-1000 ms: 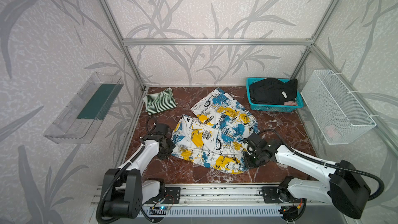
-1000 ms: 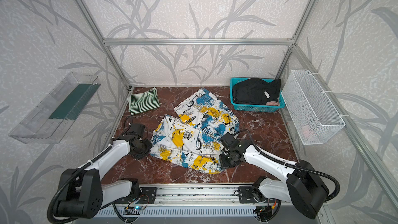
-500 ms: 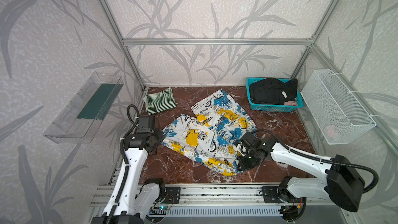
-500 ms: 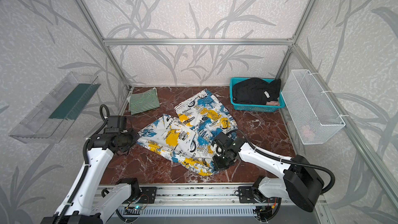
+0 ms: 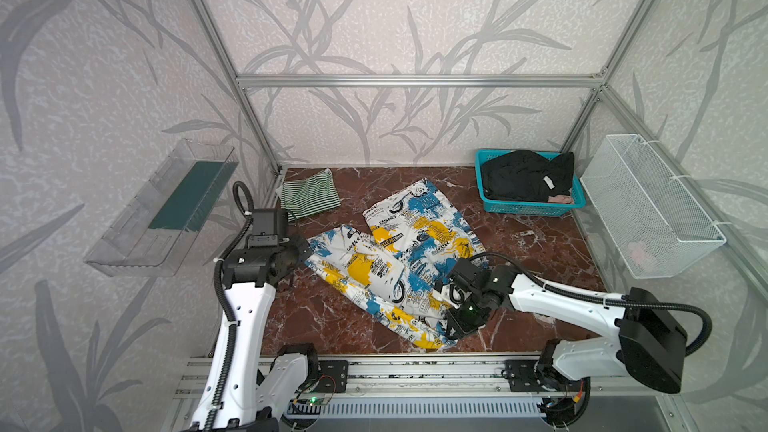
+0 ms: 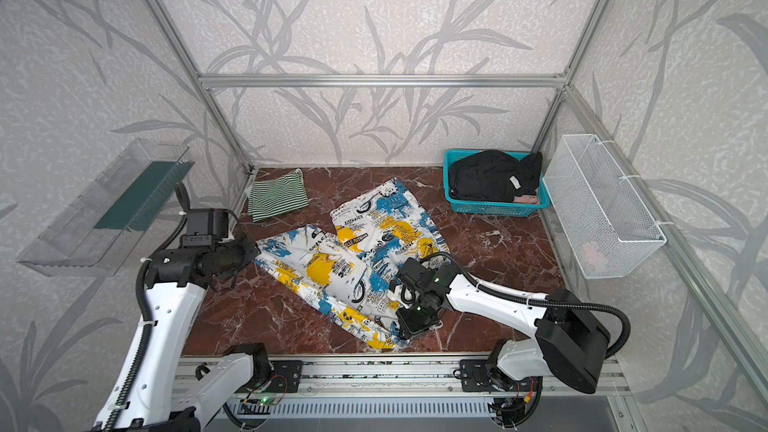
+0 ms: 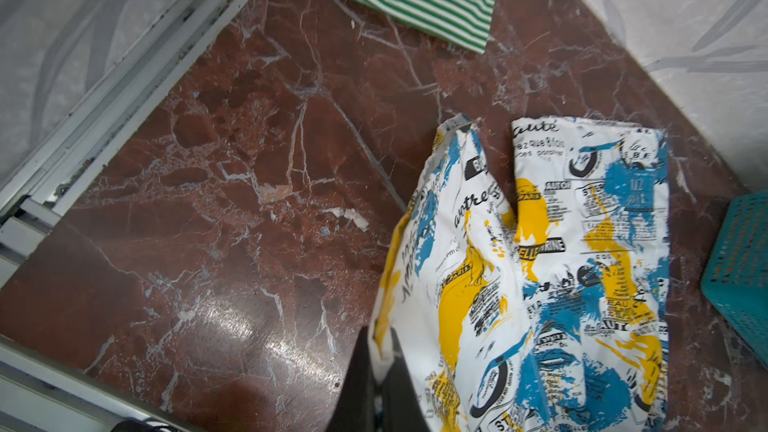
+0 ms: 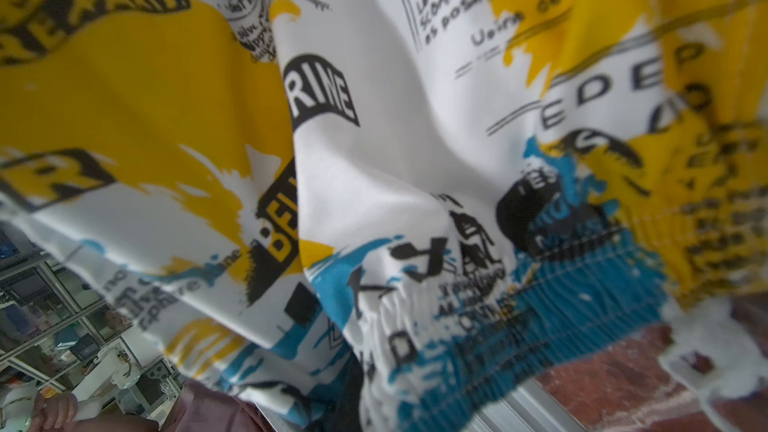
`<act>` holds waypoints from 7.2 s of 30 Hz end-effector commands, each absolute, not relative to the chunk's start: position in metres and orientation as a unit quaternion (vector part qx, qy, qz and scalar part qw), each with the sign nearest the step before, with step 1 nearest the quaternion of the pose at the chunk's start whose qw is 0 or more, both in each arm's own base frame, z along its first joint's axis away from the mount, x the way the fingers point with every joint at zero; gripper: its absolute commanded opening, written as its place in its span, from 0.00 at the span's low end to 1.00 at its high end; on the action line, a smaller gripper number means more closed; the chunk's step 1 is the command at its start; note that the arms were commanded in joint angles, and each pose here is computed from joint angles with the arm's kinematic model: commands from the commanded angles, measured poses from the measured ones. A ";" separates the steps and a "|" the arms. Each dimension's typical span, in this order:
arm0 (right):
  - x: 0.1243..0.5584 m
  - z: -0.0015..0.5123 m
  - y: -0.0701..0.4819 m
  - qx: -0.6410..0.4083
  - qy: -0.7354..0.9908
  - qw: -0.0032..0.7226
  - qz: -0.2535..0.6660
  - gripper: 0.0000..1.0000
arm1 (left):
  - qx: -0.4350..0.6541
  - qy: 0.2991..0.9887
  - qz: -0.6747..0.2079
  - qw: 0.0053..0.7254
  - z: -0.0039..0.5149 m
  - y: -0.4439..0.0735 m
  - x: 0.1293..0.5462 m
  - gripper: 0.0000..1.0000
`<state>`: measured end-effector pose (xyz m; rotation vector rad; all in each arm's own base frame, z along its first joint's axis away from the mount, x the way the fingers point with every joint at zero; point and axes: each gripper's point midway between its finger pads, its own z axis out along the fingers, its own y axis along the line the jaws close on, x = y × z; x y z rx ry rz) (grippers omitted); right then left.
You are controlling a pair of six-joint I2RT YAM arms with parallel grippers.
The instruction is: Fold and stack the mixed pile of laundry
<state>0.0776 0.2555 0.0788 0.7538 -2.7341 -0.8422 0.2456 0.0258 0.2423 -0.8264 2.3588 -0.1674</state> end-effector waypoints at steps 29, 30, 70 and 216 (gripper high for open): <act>0.127 0.140 0.227 0.045 -0.906 -0.028 -0.421 0.02 | -0.045 0.904 -0.217 0.365 0.316 -0.166 0.533 0.00; 0.131 0.139 0.221 0.032 -0.908 -0.039 -0.415 0.03 | -0.039 0.906 -0.218 0.361 0.308 -0.174 0.542 0.00; 0.210 0.124 0.076 -0.161 -0.937 -0.255 -0.176 0.67 | -0.024 0.929 -0.129 0.347 0.194 -0.180 0.580 0.64; 0.254 0.118 0.113 -0.008 -0.972 -0.154 -0.178 0.01 | 0.010 0.955 -0.196 0.221 0.118 -0.123 0.452 0.23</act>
